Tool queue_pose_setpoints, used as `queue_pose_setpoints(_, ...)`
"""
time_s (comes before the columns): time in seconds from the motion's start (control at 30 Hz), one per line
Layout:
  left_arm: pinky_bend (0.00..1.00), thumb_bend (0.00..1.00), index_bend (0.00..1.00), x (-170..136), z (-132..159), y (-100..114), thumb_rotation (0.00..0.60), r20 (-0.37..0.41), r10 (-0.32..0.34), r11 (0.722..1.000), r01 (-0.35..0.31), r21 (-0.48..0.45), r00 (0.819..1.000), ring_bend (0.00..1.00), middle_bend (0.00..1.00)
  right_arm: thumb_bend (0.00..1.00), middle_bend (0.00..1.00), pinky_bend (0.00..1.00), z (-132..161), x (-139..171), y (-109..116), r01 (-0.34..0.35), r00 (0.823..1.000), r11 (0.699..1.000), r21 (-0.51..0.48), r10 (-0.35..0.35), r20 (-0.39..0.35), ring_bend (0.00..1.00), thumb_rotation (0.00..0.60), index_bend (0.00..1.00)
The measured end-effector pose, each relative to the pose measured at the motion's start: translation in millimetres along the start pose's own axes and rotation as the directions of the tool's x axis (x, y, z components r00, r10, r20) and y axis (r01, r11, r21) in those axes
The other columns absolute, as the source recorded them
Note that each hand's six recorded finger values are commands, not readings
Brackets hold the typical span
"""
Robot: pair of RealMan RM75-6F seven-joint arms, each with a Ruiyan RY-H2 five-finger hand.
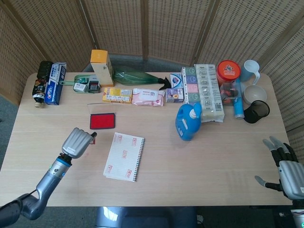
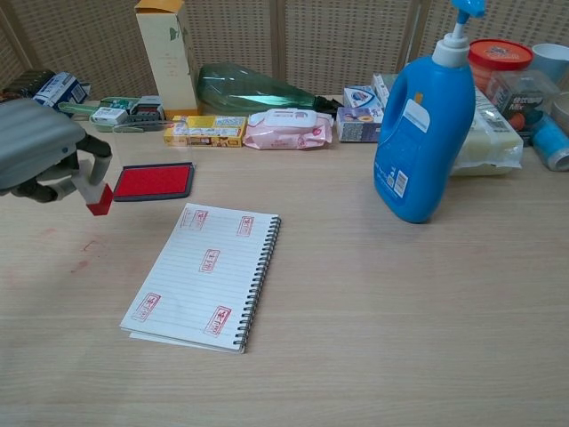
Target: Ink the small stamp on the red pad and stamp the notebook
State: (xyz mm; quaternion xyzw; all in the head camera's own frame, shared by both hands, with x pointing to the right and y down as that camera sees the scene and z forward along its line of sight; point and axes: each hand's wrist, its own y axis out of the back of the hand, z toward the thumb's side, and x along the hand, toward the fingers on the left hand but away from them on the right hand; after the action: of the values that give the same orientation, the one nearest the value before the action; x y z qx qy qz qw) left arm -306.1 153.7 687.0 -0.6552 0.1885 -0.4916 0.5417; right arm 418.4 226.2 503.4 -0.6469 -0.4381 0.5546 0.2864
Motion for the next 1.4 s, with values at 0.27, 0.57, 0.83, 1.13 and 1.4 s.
queue_pose_setpoints(0.27, 1.0, 0.41, 0.65, -4, 3, -39, 0.6, -0.022, -0.081, 0.996, 0.08, -0.032, 0.996, 1.0, 1.0, 0.01, 0.0, 0.0, -1, 0, 0, 0.0, 1.0, 1.0, 0.002, 0.0, 0.004, 0.0, 0.6, 0.06)
queue_pose_setpoints(0.57, 1.0, 0.41, 0.65, -4, 6, -46, 0.6, -0.025, -0.098, 0.995, 0.098, -0.024, 0.995, 1.0, 1.0, 0.01, 0.0, 0.0, 0, -1, -1, -0.002, 1.0, 1.0, 0.002, 0.002, 0.003, 0.0, 0.6, 0.06)
queue_pose_setpoints(0.83, 1.0, 0.4, 0.65, -3, 5, -45, 0.6, -0.041, -0.102, 0.995, 0.102, 0.0, 0.994, 1.0, 1.0, 0.01, 0.0, 0.0, 0, -1, 0, 0.0, 1.0, 1.0, 0.001, 0.0, 0.004, 0.0, 0.6, 0.06)
queue_pose_setpoints(1.13, 1.0, 0.37, 0.65, 0, 8, -40, 0.6, -0.053, -0.114, 0.993, 0.116, 0.037, 0.992, 1.0, 1.0, 0.01, 0.0, 0.0, 0, 0, 0, 0.0, 1.0, 1.0, 0.001, 0.0, 0.002, 0.0, 0.6, 0.06)
queue_pose_setpoints(1.4, 1.0, 0.34, 0.6, 0, 5, -41, 0.6, -0.075, -0.141, 0.988, 0.145, 0.052, 0.987, 1.0, 1.0, 0.01, 0.0, 0.0, 1, 0, -1, -0.003, 1.0, 1.0, 0.001, 0.003, 0.001, 0.0, 0.6, 0.06)
